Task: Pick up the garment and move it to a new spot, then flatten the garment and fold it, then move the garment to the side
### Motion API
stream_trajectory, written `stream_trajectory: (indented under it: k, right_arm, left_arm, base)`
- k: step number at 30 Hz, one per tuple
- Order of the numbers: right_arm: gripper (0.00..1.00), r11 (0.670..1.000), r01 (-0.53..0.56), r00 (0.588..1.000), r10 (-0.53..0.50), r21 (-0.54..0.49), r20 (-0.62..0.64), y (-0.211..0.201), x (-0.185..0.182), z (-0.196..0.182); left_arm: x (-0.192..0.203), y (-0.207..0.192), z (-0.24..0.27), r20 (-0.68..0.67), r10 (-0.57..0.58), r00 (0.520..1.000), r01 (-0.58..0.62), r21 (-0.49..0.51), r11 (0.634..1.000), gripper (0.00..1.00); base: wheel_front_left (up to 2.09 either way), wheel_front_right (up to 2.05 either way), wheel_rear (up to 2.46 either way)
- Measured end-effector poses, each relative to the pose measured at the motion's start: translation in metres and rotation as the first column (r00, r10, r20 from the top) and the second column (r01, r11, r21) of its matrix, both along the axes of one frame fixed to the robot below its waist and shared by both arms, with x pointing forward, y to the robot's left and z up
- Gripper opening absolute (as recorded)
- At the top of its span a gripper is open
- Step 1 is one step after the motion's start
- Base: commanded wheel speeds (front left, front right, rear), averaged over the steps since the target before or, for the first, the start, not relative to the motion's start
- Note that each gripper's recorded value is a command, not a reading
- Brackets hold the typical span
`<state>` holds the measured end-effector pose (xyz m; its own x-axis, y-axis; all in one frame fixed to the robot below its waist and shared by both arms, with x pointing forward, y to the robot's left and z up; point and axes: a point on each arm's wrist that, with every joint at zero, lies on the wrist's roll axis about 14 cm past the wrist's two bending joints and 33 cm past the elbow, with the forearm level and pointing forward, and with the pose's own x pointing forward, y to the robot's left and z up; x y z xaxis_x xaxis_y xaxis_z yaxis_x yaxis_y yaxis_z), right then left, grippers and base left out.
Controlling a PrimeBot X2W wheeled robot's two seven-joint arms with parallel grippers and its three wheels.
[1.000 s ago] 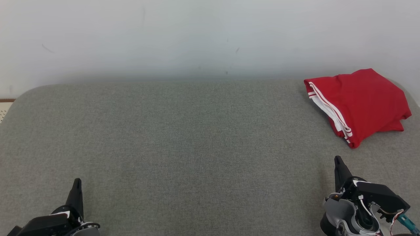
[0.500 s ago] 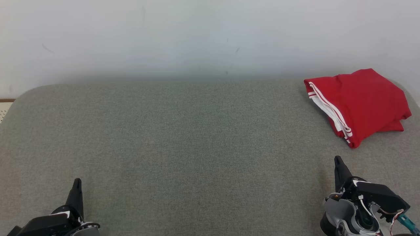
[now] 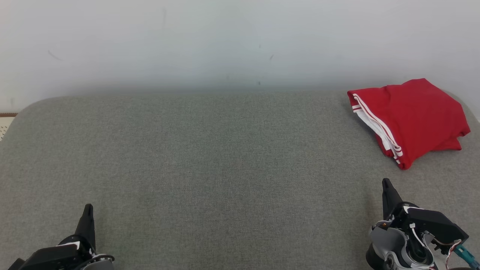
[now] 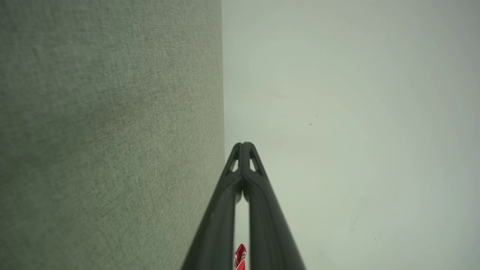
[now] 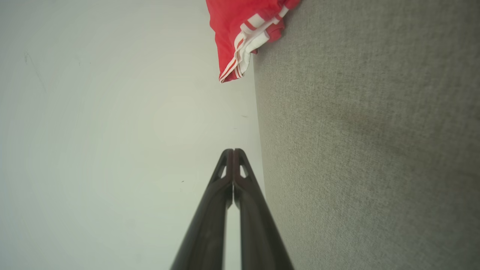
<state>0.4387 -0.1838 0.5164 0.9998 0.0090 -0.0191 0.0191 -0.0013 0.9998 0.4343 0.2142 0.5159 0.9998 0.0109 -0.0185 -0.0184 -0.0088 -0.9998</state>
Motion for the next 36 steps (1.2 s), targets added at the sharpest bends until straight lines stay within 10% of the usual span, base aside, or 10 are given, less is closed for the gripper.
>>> stream_trajectory:
  k: [36]
  right_arm:
    - [0.00, 1.000, 0.000, 1.000, 0.000, 0.000, 0.000, 0.0001, 0.0000, -0.0001]
  left_arm:
    - [0.0000, 0.0000, 0.0000, 0.000, 0.000, 1.000, 0.000, 0.000, 1.000, 0.00]
  base:
    - [0.00, 0.00, 0.00]
